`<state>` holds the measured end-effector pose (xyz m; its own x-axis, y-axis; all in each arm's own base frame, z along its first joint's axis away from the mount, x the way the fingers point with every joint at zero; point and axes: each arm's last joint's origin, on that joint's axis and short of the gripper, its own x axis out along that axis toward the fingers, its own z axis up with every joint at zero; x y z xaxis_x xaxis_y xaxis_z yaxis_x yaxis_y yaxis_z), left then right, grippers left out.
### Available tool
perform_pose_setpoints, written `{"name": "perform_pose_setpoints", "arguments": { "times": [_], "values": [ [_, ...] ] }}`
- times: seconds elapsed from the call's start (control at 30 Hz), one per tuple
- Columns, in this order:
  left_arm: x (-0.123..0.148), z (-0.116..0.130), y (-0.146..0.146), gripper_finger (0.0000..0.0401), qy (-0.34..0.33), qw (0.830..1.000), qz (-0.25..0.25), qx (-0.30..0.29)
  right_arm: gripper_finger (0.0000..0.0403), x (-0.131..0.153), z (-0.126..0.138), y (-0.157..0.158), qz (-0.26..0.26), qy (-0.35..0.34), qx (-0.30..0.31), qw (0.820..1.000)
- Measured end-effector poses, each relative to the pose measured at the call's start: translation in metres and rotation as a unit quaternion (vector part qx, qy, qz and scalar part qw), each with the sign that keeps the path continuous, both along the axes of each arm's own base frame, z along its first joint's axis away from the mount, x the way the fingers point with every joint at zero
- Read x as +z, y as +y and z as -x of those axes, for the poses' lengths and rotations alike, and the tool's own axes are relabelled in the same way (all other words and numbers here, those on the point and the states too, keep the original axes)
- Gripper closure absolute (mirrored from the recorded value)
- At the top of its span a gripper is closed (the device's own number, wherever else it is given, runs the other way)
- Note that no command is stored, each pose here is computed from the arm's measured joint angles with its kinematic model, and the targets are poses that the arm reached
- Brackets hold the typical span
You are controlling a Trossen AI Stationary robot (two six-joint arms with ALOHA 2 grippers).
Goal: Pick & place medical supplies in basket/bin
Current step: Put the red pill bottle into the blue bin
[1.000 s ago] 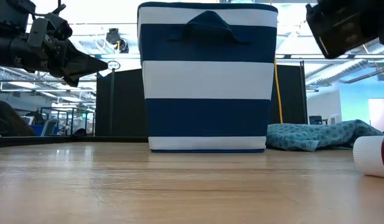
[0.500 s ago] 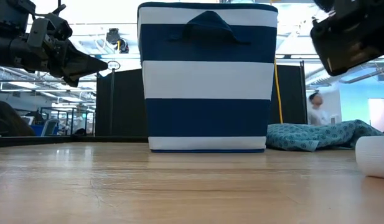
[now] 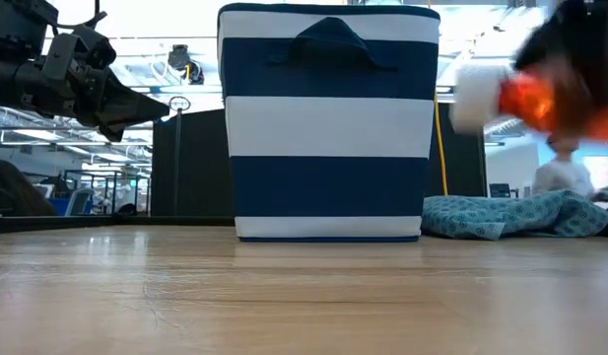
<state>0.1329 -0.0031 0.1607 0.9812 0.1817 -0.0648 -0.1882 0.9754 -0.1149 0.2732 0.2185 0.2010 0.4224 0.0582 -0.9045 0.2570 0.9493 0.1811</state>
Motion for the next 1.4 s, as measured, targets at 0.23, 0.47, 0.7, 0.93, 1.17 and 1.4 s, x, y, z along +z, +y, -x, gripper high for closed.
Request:
{"name": "perform_pose_setpoints", "arguments": {
  "times": [0.23,0.47,0.7,0.93,1.17,1.4],
  "values": [
    [0.000,0.000,0.000,0.0380,0.000,1.000,0.003,0.000,0.0252,0.080,0.019,-0.019,0.045,-0.167,0.145,0.974],
    [0.000,0.000,0.000,0.0380,-0.001,1.000,0.003,0.000,0.0257,0.160,0.066,-0.060,0.134,-0.377,0.237,0.885],
    [0.000,0.000,0.000,0.0380,-0.005,1.000,0.018,0.001,0.0262,0.144,0.123,-0.117,0.122,-0.506,0.193,0.832],
    [0.000,0.000,0.000,0.0380,-0.003,1.000,0.006,0.001,0.0260,0.074,0.159,-0.142,0.075,-0.596,0.181,0.778],
    [0.001,0.000,0.000,0.0380,0.010,0.998,-0.068,-0.001,0.0259,0.010,0.172,-0.152,0.056,-0.649,0.160,0.742],
    [0.001,0.000,0.000,0.0380,0.016,0.994,-0.108,-0.002,0.0259,0.008,0.178,-0.156,0.040,-0.699,0.142,0.700]
  ]
}}
